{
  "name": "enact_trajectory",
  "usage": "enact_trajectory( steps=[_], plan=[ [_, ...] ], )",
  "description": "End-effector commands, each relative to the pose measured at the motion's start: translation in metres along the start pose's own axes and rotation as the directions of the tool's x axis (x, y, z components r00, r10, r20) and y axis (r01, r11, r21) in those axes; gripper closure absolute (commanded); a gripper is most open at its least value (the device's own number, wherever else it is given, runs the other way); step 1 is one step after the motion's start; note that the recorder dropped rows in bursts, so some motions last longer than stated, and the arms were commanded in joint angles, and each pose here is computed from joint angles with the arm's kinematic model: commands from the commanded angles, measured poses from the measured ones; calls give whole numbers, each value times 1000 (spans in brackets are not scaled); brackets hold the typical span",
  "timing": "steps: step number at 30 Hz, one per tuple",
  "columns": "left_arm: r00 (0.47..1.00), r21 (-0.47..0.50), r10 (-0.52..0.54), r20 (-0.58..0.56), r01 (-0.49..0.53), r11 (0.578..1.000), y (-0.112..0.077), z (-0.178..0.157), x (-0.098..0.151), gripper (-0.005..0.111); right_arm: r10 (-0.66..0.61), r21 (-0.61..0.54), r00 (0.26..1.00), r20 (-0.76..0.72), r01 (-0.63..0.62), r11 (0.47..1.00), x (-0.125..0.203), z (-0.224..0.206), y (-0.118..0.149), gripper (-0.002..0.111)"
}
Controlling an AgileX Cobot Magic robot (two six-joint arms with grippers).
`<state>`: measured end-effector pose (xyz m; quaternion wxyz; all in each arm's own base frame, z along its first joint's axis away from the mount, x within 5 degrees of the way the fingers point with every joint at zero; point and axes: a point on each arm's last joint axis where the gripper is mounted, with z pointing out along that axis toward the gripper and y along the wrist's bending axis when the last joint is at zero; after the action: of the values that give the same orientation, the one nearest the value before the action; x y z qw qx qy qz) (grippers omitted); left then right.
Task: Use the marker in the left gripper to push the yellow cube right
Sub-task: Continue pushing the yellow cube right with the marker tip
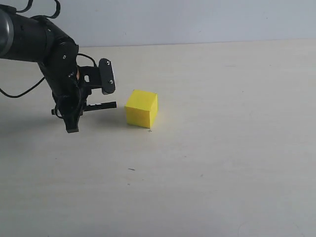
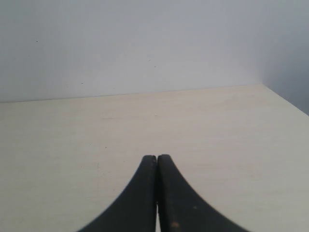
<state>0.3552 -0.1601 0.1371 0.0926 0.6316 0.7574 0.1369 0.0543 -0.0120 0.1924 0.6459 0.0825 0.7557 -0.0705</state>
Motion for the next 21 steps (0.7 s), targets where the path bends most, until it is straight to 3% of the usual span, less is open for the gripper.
enact_trajectory(
  steps=[1, 10, 21],
  plan=[
    [1000, 11, -24, -10, 25, 1000, 1, -3, 2, 107, 1, 4, 1000, 6, -1, 1000, 1, 0, 0, 108],
    [995, 6, 88, 40, -88, 996, -27, -14, -37, 107, 1, 4, 1000, 6, -1, 1000, 1, 0, 0, 108],
    [997, 10, 34, -72, -33, 999, -14, -10, -12, 107, 1, 4, 1000, 6, -1, 1000, 1, 0, 0, 108]
  ],
)
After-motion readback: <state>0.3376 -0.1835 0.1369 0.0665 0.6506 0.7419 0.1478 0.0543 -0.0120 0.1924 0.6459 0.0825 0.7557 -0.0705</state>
